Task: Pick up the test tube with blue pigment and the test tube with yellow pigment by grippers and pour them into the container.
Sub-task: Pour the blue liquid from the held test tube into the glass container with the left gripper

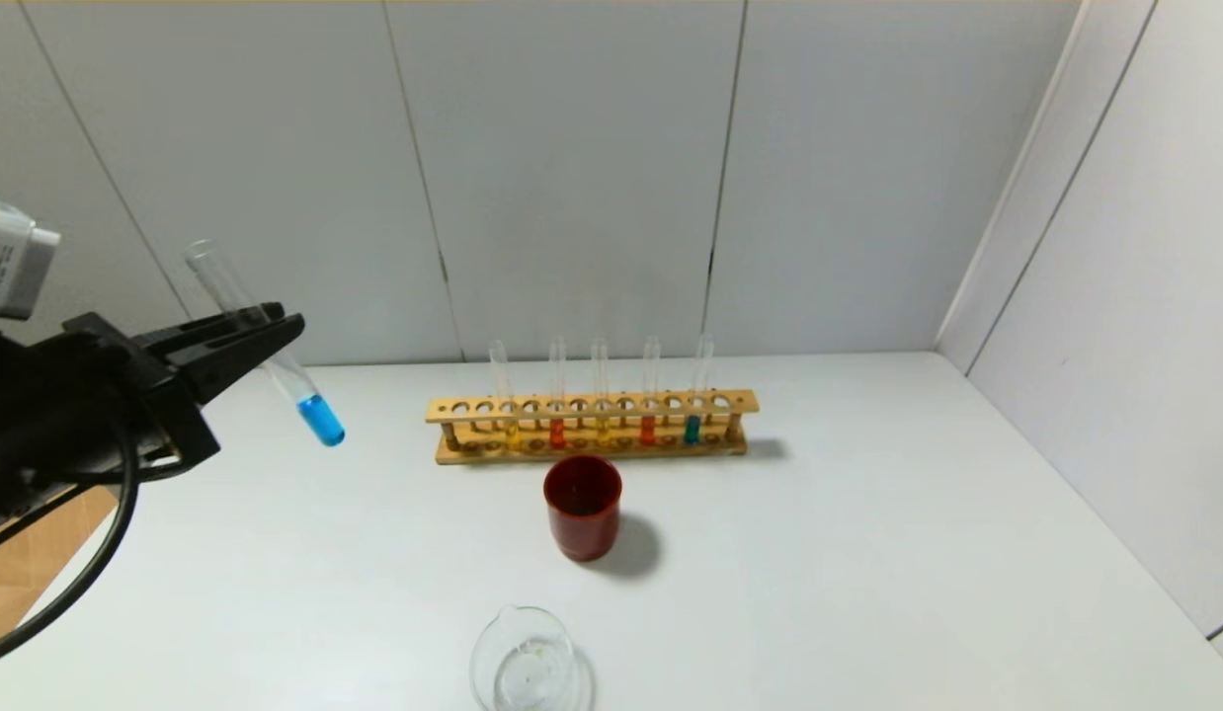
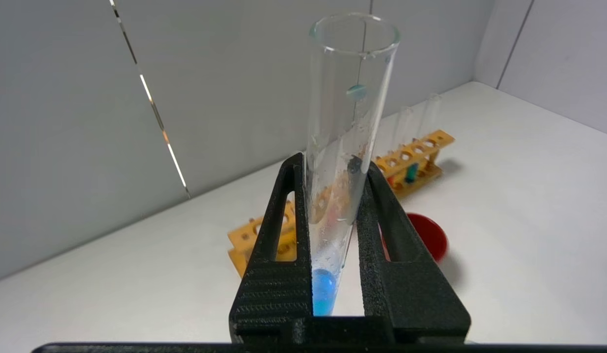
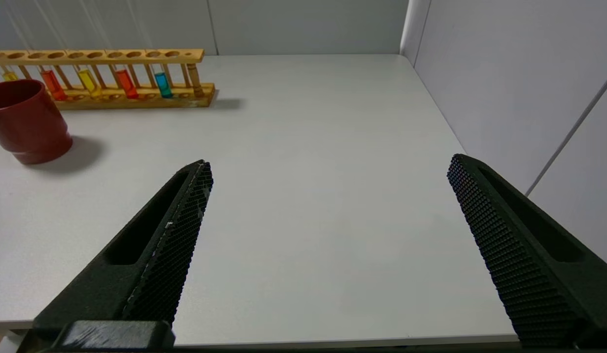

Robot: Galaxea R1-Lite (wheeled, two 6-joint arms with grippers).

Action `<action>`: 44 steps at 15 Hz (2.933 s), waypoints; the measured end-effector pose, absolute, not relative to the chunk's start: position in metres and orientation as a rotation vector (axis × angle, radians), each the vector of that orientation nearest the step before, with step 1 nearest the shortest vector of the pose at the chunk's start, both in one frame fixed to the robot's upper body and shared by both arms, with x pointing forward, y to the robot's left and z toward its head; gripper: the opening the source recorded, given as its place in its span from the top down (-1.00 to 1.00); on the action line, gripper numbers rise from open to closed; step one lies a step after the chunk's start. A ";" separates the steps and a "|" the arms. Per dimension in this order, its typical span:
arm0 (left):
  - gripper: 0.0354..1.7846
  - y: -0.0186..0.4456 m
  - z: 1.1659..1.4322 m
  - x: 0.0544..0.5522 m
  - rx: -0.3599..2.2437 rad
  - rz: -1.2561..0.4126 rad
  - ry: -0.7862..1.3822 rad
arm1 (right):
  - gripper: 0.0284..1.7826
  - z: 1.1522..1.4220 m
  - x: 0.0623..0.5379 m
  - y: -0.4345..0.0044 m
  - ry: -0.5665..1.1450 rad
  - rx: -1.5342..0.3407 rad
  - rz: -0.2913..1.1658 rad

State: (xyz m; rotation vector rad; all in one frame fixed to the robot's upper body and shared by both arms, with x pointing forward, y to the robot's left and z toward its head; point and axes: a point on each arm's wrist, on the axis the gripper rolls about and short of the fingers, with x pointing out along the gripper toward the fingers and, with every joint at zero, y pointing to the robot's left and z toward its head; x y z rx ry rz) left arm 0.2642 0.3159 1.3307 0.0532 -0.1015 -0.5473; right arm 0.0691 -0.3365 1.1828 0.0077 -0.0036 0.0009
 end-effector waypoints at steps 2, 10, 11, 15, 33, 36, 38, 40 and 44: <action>0.68 0.317 1.326 0.237 0.046 -0.546 -0.070 | -0.96 1.183 0.069 -0.337 -0.004 0.008 0.001; 0.68 0.318 1.286 0.202 0.184 -0.556 0.055 | -0.96 1.183 0.069 -0.337 -0.004 0.008 0.001; 0.68 0.318 1.281 0.202 0.228 -0.564 0.075 | -0.96 1.183 0.069 -0.337 -0.004 0.008 0.001; 0.68 0.316 1.270 0.213 0.444 -0.615 0.118 | -0.96 1.183 0.069 -0.337 -0.004 0.008 0.001; 0.68 0.237 1.246 0.248 1.117 -0.509 0.291 | -0.96 1.183 0.069 -0.337 -0.004 0.008 0.001; 0.68 0.225 1.243 0.253 1.171 -0.503 0.304 | -0.96 1.183 0.069 -0.337 -0.004 0.008 0.001; 0.68 0.215 1.240 0.252 1.211 -0.495 0.310 | -0.96 1.183 0.069 -0.337 -0.004 0.008 0.001; 0.68 0.207 1.236 0.248 1.256 -0.529 0.301 | -0.96 1.183 0.069 -0.337 -0.004 0.008 0.001; 0.68 0.198 1.227 0.243 1.353 -0.554 0.310 | -0.96 1.183 0.069 -0.337 -0.004 0.008 0.002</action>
